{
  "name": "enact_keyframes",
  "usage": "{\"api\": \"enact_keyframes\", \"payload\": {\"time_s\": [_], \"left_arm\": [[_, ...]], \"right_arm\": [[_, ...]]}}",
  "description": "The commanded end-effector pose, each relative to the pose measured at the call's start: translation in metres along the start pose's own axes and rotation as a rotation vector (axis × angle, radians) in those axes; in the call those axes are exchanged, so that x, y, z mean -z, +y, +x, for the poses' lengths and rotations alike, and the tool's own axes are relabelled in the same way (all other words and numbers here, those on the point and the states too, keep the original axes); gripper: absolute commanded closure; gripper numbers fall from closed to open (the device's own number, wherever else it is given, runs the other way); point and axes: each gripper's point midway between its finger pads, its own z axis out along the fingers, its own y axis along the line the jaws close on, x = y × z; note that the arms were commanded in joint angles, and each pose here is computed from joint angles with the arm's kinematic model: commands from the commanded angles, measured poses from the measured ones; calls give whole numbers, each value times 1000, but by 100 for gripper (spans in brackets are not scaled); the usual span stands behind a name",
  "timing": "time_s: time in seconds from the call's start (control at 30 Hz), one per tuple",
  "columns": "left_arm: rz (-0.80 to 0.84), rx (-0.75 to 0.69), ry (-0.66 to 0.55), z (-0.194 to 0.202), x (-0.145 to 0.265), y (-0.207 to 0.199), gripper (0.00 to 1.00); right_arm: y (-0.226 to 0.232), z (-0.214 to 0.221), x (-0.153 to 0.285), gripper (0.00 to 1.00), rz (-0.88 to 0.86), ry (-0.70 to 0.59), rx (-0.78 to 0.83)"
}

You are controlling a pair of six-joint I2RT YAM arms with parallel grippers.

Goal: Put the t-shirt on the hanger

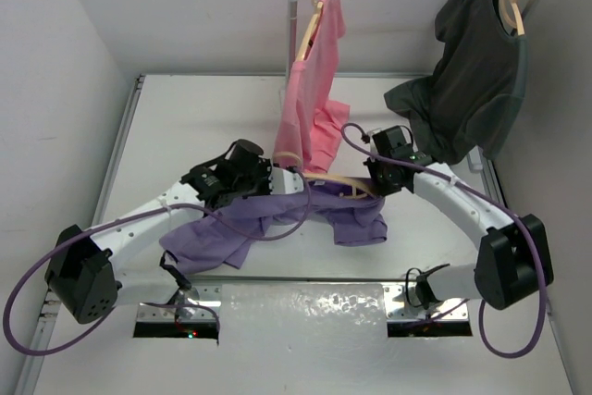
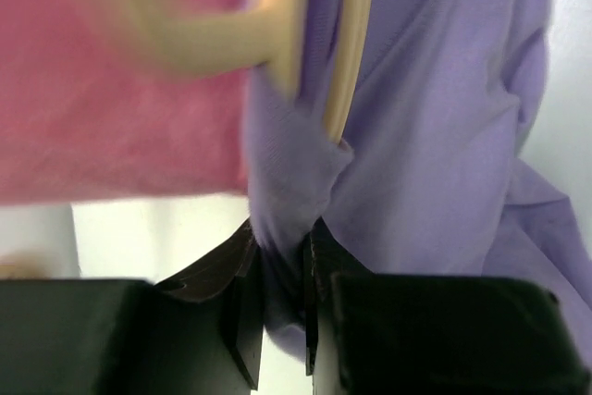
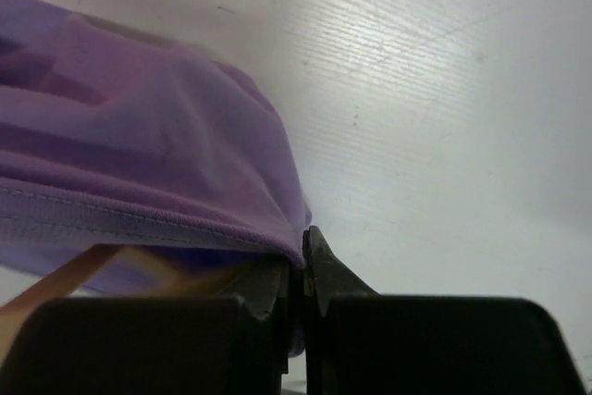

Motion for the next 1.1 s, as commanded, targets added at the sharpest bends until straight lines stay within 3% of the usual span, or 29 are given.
{"api": "enact_keyframes", "payload": {"time_s": [0.0,0.13,0.27,0.47,0.57,0.6,0.63,0.7,0.77,0.8,0.93,1.07], "left_arm": [[-61,-126,51,10,5,11,100],[-137,-112,120,33,5,25,100],[-147,-64,134,37,2,24,100],[20,-35,-54,-11,3,4,100],[112,-21,-149,-33,7,-8,100],[135,-15,-164,-36,8,-12,100],[171,-7,-194,-41,8,-19,100],[217,8,-229,-47,9,-28,100],[234,13,-242,-50,10,-31,100],[243,15,-251,-52,10,-32,100],[287,17,-300,-64,17,-36,100],[319,43,-330,-72,19,-40,100]], "right_arm": [[-15,-16,14,100,87,-31,-5],[-22,-4,16,100,40,-44,-99],[-47,6,23,100,133,-44,-109],[50,-65,41,100,-176,-241,104],[99,-98,59,96,-397,-332,134],[104,-104,64,91,-425,-359,124],[111,-111,72,74,-470,-415,134],[117,-108,73,53,-513,-442,180],[123,-95,78,18,-568,-421,282],[124,-92,82,13,-581,-415,318],[146,-66,103,15,-772,-417,498],[157,-41,103,41,-881,-330,552]]}}
